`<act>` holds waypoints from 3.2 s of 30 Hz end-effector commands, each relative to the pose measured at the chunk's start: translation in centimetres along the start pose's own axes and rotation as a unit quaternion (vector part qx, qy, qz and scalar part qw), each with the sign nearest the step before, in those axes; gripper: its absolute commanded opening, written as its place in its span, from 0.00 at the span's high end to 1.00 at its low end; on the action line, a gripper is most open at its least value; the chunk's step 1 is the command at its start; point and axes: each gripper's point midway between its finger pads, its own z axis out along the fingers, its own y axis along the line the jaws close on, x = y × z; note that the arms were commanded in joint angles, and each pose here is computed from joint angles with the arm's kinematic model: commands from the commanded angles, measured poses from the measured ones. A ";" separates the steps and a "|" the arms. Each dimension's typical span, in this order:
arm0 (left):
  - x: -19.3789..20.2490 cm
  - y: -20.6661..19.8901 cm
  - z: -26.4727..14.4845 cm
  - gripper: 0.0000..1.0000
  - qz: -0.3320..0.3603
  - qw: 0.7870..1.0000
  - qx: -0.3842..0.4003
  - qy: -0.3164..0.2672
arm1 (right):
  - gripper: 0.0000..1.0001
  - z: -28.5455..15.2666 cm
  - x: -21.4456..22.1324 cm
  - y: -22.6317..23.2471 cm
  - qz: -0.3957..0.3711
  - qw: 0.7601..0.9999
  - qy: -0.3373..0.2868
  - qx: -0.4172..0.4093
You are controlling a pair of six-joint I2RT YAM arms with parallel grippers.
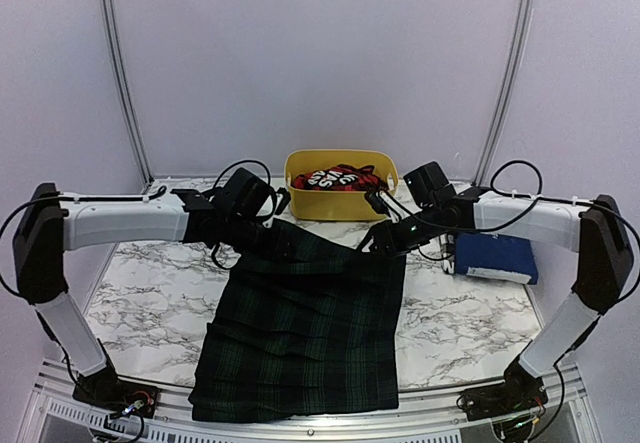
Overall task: Fold and stack the mixed laundry pile
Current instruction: Move the flattened skirt to the center of the board, then smooth out the flattened skirt at the center of the board.
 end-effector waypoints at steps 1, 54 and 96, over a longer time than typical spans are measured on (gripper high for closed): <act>-0.9 4.0 1.5 0.41 0.055 0.994 -0.085 0.031 | 0.41 -2.1 -1.3 -4.7 -0.003 0.993 -0.015 0.113; -12.3 18.0 0.3 0.11 -0.217 0.957 -0.049 -0.184 | 0.51 -6.7 -2.6 -19.4 0.199 0.960 -0.104 0.169; -6.8 9.0 16.8 0.49 -0.057 0.998 0.018 0.009 | 0.55 3.8 5.9 -17.8 0.178 0.973 0.050 0.139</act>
